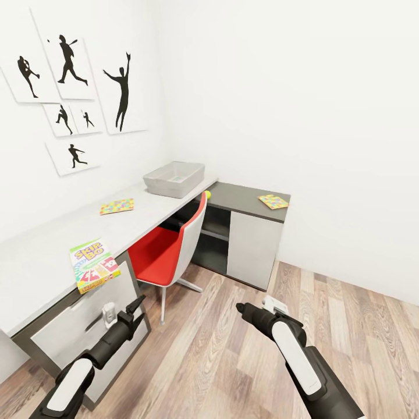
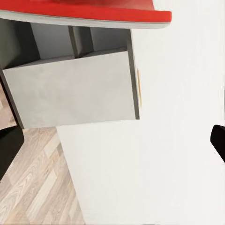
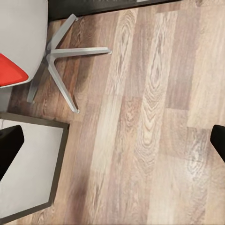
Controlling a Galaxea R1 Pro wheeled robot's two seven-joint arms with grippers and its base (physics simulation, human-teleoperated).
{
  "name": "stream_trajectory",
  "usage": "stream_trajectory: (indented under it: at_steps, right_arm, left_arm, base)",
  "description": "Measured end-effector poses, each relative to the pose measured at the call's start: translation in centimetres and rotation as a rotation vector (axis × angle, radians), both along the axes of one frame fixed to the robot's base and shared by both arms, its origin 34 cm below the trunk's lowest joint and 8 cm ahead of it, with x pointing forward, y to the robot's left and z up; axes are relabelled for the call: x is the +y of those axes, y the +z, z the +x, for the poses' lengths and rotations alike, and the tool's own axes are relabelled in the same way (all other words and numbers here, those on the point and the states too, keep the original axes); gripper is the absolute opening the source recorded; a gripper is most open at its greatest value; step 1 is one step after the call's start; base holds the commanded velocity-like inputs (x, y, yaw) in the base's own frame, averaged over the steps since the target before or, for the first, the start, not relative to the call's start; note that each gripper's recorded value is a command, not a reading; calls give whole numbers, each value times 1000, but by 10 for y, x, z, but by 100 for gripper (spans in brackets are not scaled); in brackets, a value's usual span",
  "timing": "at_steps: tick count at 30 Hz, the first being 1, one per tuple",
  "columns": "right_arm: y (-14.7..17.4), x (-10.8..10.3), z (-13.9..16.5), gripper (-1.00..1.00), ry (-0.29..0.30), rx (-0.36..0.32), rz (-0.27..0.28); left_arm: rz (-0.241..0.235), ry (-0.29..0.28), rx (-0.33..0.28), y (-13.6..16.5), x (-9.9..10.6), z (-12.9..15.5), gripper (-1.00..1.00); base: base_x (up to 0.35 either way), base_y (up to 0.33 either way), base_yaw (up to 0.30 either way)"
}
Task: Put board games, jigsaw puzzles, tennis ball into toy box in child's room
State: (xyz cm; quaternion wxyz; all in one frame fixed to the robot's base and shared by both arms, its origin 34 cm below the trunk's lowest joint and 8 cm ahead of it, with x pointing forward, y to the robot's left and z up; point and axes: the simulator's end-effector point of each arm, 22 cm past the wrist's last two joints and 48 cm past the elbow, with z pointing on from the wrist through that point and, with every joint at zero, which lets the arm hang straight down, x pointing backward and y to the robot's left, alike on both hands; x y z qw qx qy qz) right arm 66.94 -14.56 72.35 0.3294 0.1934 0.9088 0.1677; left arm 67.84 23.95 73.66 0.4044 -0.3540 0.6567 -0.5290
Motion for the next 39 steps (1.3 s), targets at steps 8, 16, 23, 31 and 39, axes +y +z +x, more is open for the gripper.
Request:
stream_trajectory:
  at_steps: [8,16,23,31,39]
  right_arm:
    - [1,1,0,100,4,-3,3]
    - [1,5,0,100,6,-3,7]
    - [0,0,1,100,9,-12,-32]
    - [0,-6,3,100,11,-23,-79]
    - [1,-7,4,100,11,-27,-82]
  left_arm:
    - [5,15,-7,0,4,1,100]
    - [-20,148,-22,7,54,7,100]
    - [-33,212,-31,11,77,8,100]
    - [-41,224,-32,12,81,8,100]
    - [-47,231,-37,13,81,8,100]
  base:
    - [0,0,0]
    - [0,0,0]
    - [0,0,0]
    - [0,0,0]
    - [0,0,0]
